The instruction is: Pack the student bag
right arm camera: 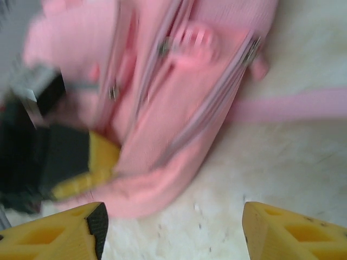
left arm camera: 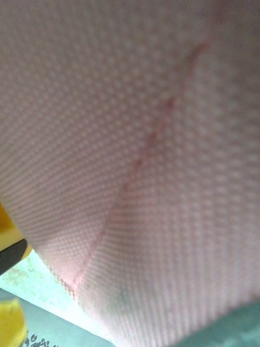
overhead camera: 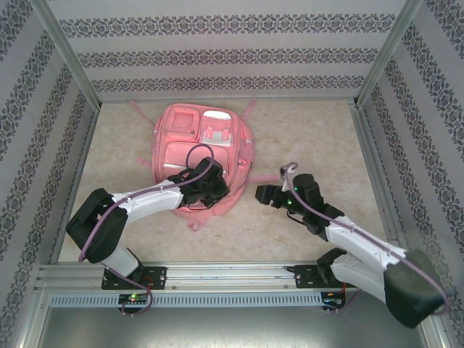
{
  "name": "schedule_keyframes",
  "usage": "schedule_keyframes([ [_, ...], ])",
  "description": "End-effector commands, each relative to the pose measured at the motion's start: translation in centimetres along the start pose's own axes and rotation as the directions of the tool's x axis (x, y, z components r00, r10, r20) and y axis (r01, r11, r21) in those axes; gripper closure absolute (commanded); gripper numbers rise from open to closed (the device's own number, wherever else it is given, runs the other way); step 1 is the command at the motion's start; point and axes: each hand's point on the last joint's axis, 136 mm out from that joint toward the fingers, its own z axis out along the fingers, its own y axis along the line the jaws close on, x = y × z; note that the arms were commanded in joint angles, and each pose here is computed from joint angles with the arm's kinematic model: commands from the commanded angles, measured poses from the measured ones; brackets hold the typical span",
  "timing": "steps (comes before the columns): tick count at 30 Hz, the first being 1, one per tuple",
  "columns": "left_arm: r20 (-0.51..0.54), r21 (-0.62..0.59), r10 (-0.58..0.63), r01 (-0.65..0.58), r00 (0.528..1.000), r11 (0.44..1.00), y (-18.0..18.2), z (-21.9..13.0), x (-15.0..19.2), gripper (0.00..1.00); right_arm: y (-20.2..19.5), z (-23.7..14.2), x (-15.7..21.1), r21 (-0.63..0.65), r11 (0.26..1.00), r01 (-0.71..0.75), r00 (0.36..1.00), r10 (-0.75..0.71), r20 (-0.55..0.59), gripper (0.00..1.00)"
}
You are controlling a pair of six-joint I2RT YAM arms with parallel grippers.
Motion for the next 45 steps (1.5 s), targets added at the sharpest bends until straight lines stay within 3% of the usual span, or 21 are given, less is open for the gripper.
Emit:
schedule_keyframes([
  [1, -0.042, 0.104, 0.12, -0.115, 0.992, 0.988, -4.5, 0.0, 2.3, 1.0, -2.7, -2.2, -3.1, 0.094, 0.987, -0.131, 0.981, 0.115, 0.158, 0.37],
  [9, -0.161, 0.096, 0.261, -0.248, 0.952, 0.964, -8.4, 4.2, 6.8, 1.0, -6.9, -5.2, -6.6, 0.229, 0.942, -0.245, 0.943, 0.177, 0.281, 0.4],
  [17, -0.213, 0.154, 0.313, -0.284, 0.926, 0.946, -9.6, 2.8, 10.0, 0.98, -8.1, -4.8, -6.6, 0.262, 0.937, -0.23, 0.961, 0.176, 0.213, 0.43],
  [19, -0.195, 0.157, 0.317, -0.29, 0.928, 0.944, -9.2, 2.2, 9.7, 0.7, -7.6, -3.8, -6.7, 0.239, 0.947, -0.215, 0.97, 0.179, 0.162, 0.44],
  [20, -0.188, 0.159, 0.329, -0.301, 0.926, 0.94, -9.2, 1.7, 9.6, 0.61, -7.5, -3.4, -6.9, 0.239, 0.947, -0.215, 0.972, 0.185, 0.145, 0.44],
  [23, -0.149, 0.222, 0.426, -0.389, 0.893, 0.894, -10.1, -0.3, 9.2, 0.45, -8.3, -2.8, -7.0, 0.274, 0.932, -0.237, 0.969, 0.208, 0.131, 0.43],
  [26, -0.099, 0.348, 0.564, -0.502, 0.82, 0.791, -11.7, -3.6, 9.0, 0.36, -9.5, -2.9, -7.2, 0.327, 0.906, -0.27, 0.961, 0.231, 0.155, 0.41],
  [27, -0.075, 0.338, 0.574, -0.521, 0.815, 0.784, -11.5, -4.9, 8.0, 0.36, -9.9, -2.9, -7.3, 0.34, 0.898, -0.278, 0.958, 0.236, 0.16, 0.41],
  [30, 0.039, 0.152, 0.565, -0.564, 0.824, 0.812, -8.5, -7.6, 1.7, 0.37, -11.3, -2.8, -7.6, 0.395, 0.867, -0.304, 0.952, 0.255, 0.171, 0.41],
  [34, 0.21, -0.051, 0.448, -0.448, 0.869, 0.892, -2.8, -10.7, -8.0, 0.39, -13.4, -2.5, -8.2, 0.461, 0.813, -0.356, 0.934, 0.291, 0.207, 0.45],
  [36, 0.244, -0.104, 0.397, -0.383, 0.885, 0.918, -0.1, -11.0, -10.8, 0.41, -14.3, -1.9, -8.2, 0.491, 0.791, -0.366, 0.931, 0.308, 0.198, 0.47],
  [38, 0.244, -0.149, 0.378, -0.351, 0.893, 0.925, 2.0, -10.5, -12.0, 0.41, -15.0, -0.8, -8.1, 0.507, 0.78, -0.368, 0.929, 0.329, 0.168, 0.49],
  [41, 0.199, -0.131, 0.351, -0.33, 0.915, 0.935, 3.6, -9.0, -11.2, 0.43, -15.5, 1.4, -8.7, 0.505, 0.79, -0.347, 0.934, 0.338, 0.111, 0.52],
  [45, 0.25, -0.108, 0.347, -0.331, 0.904, 0.938, 4.4, -10.2, -11.1, 0.42, -13.3, 5.8, -10.6, 0.415, 0.87, -0.267, 0.957, 0.292, 0.004, 0.54],
])
